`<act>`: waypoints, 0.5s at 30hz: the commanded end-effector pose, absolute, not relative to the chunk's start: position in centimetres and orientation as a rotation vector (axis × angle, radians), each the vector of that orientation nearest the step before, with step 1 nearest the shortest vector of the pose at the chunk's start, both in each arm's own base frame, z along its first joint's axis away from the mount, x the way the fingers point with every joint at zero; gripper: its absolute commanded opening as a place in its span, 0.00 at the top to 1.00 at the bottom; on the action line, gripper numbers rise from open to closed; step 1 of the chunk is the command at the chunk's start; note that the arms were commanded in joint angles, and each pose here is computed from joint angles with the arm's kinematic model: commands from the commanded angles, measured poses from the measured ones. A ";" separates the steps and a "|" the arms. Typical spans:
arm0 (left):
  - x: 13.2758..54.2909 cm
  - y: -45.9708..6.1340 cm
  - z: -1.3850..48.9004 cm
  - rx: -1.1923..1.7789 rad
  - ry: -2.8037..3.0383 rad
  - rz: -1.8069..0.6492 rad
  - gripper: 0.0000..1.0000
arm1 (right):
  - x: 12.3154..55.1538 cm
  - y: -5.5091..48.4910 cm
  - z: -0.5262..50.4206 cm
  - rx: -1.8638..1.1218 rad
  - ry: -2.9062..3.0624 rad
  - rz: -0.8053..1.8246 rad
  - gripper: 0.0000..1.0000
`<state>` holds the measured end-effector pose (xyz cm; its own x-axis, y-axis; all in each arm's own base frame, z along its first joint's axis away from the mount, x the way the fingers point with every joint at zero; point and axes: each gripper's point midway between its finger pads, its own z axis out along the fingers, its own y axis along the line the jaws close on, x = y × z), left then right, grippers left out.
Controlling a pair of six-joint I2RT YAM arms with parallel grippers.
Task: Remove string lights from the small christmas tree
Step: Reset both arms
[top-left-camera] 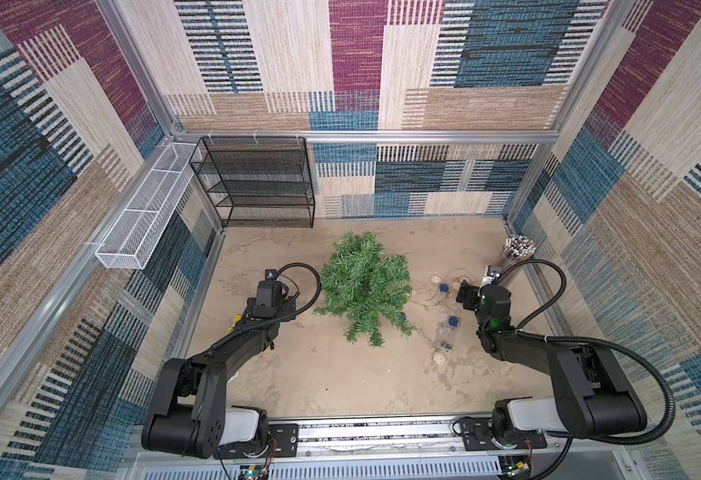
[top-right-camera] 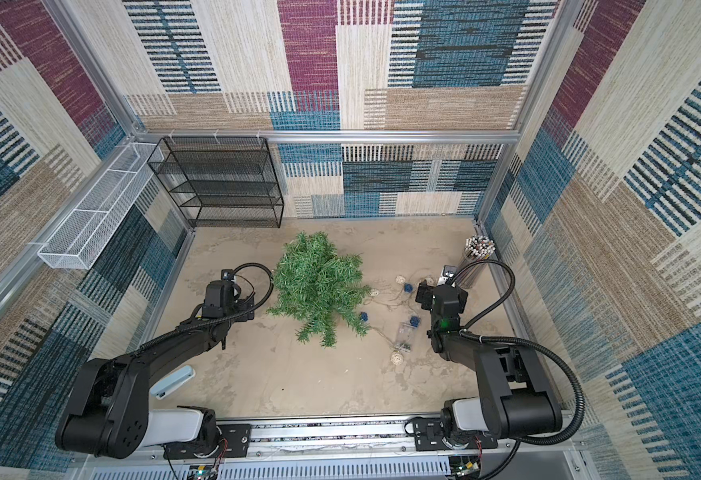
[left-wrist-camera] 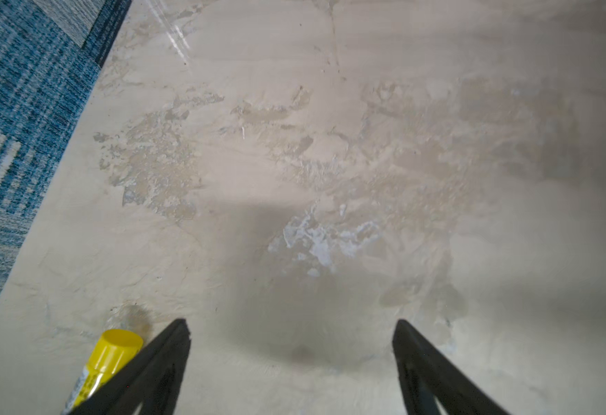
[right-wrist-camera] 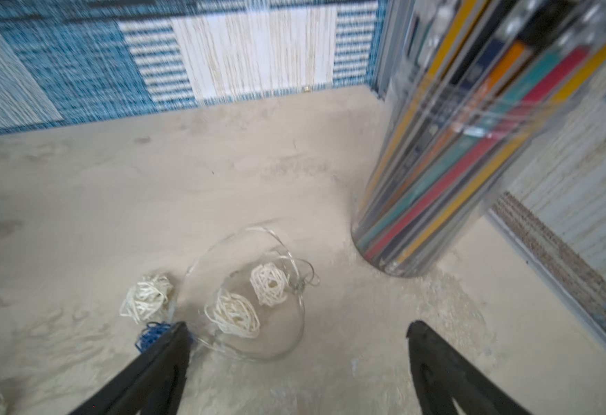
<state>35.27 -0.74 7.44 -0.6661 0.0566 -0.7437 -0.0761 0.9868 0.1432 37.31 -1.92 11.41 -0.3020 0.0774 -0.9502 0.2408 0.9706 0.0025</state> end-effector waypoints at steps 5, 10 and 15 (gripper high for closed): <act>37.4 -3.9 11.6 0.197 1.966 0.073 0.02 | 36.2 -1.8 16.2 0.153 1.562 -0.145 0.04; 39.0 -4.3 10.3 0.283 1.993 0.119 0.02 | 36.7 -1.4 15.6 0.085 1.551 -0.095 0.04; 39.9 -3.3 10.2 0.228 2.016 0.148 0.02 | 37.7 -1.8 14.6 0.116 1.627 -0.073 0.04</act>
<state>39.17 -3.47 9.23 -0.4599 0.2075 -0.8634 0.0981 0.9782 0.1829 37.64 -2.15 14.54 -0.0644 0.0306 -0.9975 0.1492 0.9886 0.0207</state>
